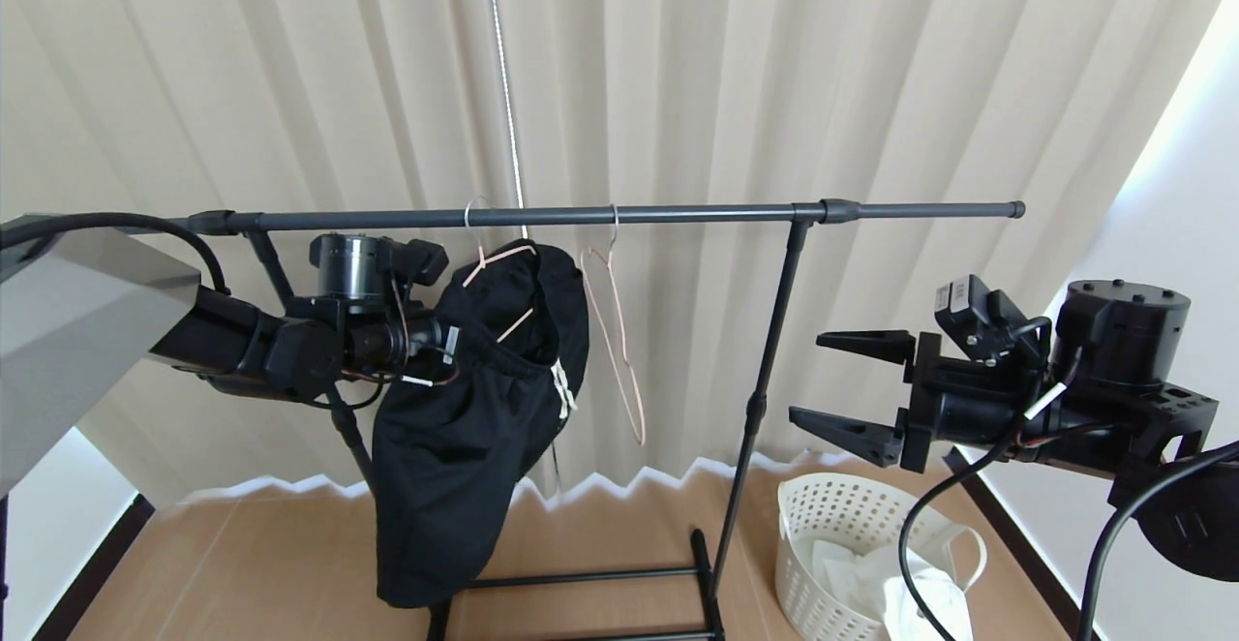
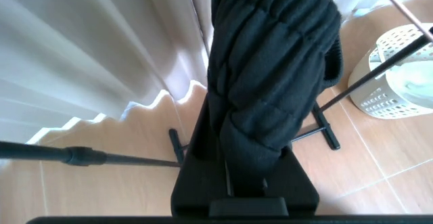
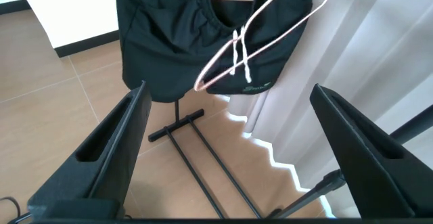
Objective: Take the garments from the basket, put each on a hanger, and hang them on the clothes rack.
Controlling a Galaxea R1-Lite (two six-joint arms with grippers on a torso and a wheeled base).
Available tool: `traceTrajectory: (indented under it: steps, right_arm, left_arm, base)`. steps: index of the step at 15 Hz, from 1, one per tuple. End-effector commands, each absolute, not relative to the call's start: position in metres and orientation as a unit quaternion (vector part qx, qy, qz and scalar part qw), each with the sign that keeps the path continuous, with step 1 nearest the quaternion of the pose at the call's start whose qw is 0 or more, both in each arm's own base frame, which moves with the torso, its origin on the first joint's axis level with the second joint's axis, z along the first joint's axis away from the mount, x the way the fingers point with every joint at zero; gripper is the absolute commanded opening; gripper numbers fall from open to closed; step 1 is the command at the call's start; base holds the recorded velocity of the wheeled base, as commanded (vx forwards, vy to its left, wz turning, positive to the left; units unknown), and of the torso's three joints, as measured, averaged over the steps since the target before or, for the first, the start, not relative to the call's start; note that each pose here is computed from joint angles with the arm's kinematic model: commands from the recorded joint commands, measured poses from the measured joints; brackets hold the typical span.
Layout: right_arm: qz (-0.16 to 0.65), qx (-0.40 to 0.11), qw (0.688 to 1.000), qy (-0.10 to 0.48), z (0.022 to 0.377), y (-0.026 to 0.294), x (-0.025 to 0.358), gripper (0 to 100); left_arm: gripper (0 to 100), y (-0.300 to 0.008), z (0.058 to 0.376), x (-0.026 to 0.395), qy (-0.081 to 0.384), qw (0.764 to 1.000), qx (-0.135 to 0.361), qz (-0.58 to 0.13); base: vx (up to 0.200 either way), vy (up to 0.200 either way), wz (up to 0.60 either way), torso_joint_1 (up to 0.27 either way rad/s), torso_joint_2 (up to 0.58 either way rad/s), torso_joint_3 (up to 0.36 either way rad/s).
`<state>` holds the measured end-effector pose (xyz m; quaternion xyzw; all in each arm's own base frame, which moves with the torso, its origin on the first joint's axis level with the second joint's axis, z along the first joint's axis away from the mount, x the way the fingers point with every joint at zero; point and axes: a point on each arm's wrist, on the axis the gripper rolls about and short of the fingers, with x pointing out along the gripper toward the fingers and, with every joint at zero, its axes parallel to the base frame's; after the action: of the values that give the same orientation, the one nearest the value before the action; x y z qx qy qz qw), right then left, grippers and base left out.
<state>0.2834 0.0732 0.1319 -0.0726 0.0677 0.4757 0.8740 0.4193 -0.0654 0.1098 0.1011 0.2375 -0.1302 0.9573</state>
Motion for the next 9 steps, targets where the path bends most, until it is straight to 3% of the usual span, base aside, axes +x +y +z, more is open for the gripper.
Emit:
traceTrajectory:
  steps: [1,4,5,7,9]
  right_arm:
    - [0.476,-0.073,0.874,0.066,0.133,0.073,0.283,100]
    - [0.476,-0.075,0.874,0.060,0.137,0.073,0.280,100]
    - [0.476,-0.075,0.874,0.060,0.137,0.073,0.280,100]
    - [0.476,-0.075,0.874,0.060,0.137,0.073,0.279,100]
    - [0.476,-0.077,0.875,0.053,0.141,0.072,0.278,100]
  left_arm:
    - [0,-0.069,0.100,0.427,0.243,0.956,0.098,-0.132]
    - [0,-0.075,0.098,0.430,0.241,0.956,0.097,-0.137]
    - [100,-0.075,0.097,0.429,0.243,0.956,0.094,-0.137]
    - [100,-0.076,0.100,0.428,0.244,0.957,0.082,-0.136]
    - [100,-0.071,0.122,0.413,0.228,0.961,0.081,-0.133]
  base:
    - [0.000,0.000,0.00,0.000,0.00,0.000]
    - [0.000,0.000,0.00,0.000,0.00,0.000]
    - [0.000,0.000,0.00,0.000,0.00,0.000]
    - [0.000,0.000,0.00,0.000,0.00,0.000]
    - [0.000,0.000,0.00,0.000,0.00,0.000]
